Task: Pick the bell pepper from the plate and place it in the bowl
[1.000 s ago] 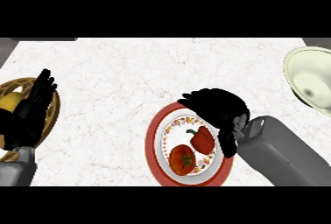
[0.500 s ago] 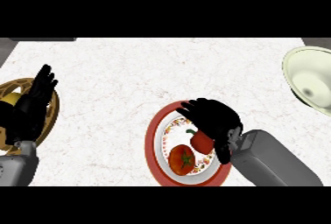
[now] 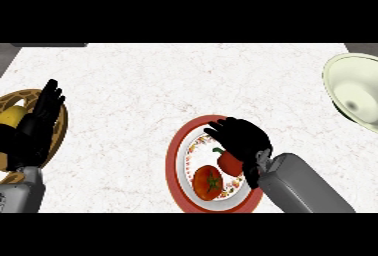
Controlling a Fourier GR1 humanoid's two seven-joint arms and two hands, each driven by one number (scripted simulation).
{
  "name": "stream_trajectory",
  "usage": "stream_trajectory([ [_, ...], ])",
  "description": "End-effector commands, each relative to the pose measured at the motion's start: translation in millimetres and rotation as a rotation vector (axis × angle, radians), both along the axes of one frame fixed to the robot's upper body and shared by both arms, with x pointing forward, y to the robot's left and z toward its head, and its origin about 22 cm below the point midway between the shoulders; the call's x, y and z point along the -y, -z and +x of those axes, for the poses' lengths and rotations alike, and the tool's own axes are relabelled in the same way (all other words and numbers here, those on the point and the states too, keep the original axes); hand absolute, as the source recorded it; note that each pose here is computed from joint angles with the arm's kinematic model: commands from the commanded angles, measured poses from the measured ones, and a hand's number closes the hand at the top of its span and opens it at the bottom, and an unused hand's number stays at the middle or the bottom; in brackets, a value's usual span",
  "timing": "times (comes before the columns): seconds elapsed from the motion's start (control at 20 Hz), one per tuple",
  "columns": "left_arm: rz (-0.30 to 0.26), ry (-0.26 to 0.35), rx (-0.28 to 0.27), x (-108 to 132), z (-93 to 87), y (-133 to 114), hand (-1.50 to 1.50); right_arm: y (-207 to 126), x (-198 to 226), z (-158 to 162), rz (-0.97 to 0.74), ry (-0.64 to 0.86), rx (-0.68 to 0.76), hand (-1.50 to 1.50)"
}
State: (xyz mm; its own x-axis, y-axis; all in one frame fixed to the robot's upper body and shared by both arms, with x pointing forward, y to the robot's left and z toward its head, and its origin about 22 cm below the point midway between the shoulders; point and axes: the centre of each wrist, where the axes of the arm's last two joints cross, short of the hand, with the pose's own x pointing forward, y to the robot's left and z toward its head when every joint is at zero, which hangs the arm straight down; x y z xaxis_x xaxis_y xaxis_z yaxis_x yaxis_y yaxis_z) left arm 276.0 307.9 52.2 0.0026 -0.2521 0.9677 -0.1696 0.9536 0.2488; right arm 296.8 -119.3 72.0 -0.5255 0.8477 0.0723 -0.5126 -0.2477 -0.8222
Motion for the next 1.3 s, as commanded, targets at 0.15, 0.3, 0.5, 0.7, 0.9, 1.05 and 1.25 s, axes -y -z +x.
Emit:
stream_trajectory([
  [0.15,-0.007,0.012,-0.012,4,-1.0,10,0.0,21,0,4,0.006,0.009,0.022,-1.5],
  [0.3,-0.004,0.022,-0.008,-3,-10.8,7,0.0,26,0,4,-0.004,0.029,0.013,-1.5],
  [0.5,0.011,0.015,-0.007,8,2.8,-21,0.0,40,2,17,0.02,0.005,-0.089,1.5],
  [0.7,-0.004,0.004,0.007,25,-6.1,-7,0.0,55,-7,23,0.04,-0.051,-0.069,1.5],
  [0.9,0.007,0.014,0.016,5,10.3,-9,0.0,62,-20,28,0.061,-0.064,-0.054,1.5],
  [1.05,0.01,0.016,0.001,-5,-2.6,-9,0.0,73,-14,16,0.052,-0.052,-0.035,1.5],
  [1.25,-0.005,0.007,-0.011,-9,4.5,-7,0.0,42,-1,30,0.11,-0.028,0.114,1.5],
])
